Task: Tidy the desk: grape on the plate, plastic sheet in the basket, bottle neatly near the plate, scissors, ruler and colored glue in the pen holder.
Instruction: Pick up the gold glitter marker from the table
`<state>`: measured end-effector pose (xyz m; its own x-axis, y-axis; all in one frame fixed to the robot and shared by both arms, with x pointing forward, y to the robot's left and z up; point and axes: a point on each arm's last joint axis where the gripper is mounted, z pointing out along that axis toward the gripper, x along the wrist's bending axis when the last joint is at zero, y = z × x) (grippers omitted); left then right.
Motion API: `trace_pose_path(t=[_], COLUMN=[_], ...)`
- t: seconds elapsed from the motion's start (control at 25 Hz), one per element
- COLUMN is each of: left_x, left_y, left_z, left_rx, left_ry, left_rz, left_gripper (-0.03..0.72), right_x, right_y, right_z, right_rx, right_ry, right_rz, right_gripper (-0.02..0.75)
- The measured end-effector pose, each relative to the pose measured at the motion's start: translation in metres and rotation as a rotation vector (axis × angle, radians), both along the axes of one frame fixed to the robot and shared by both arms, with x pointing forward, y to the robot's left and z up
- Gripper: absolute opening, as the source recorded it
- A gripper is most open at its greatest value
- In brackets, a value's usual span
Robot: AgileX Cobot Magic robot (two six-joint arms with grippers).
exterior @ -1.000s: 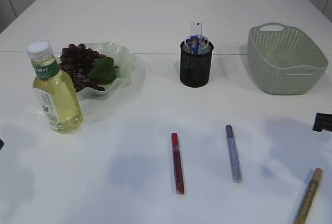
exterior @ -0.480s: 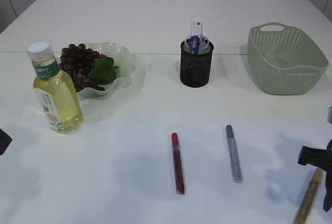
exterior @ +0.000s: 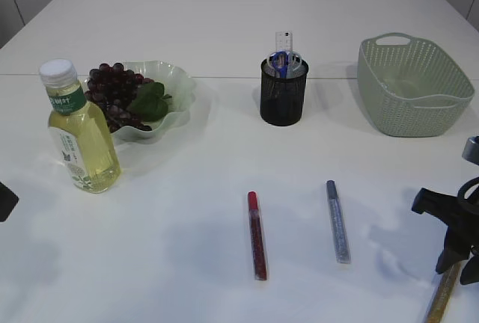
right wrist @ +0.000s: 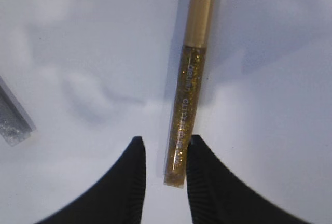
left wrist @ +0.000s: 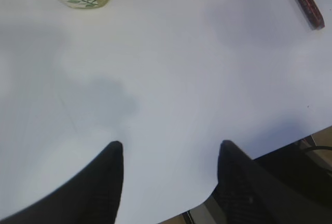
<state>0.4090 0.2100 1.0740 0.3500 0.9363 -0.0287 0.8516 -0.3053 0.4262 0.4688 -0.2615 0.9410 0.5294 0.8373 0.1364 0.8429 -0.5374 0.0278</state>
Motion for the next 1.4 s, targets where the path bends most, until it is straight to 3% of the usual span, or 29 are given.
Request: trace_pose_path(t=[0.2, 0.52, 1.4], left_x=[0.000, 0.000, 0.001], left_y=[0.000, 0.000, -0.001], left_z=[0.000, 0.000, 0.001], left_rx=[0.000, -0.001, -0.008], left_ry=[0.000, -0.002, -0.013], left_rz=[0.000, 0.000, 0.001], left_gripper=[0.425, 0.425, 0.425], right_x=[0.001, -0.002, 0.006], right_y=[0.000, -0.008, -0.004], right_z=[0.000, -0.001, -0.018], right_rx=[0.003, -0.092, -0.047], right_ry=[-0.007, 0.022, 0.041], right_rz=[-0.011, 0.004, -0.094], right_gripper=[0.230, 0.232, 0.238])
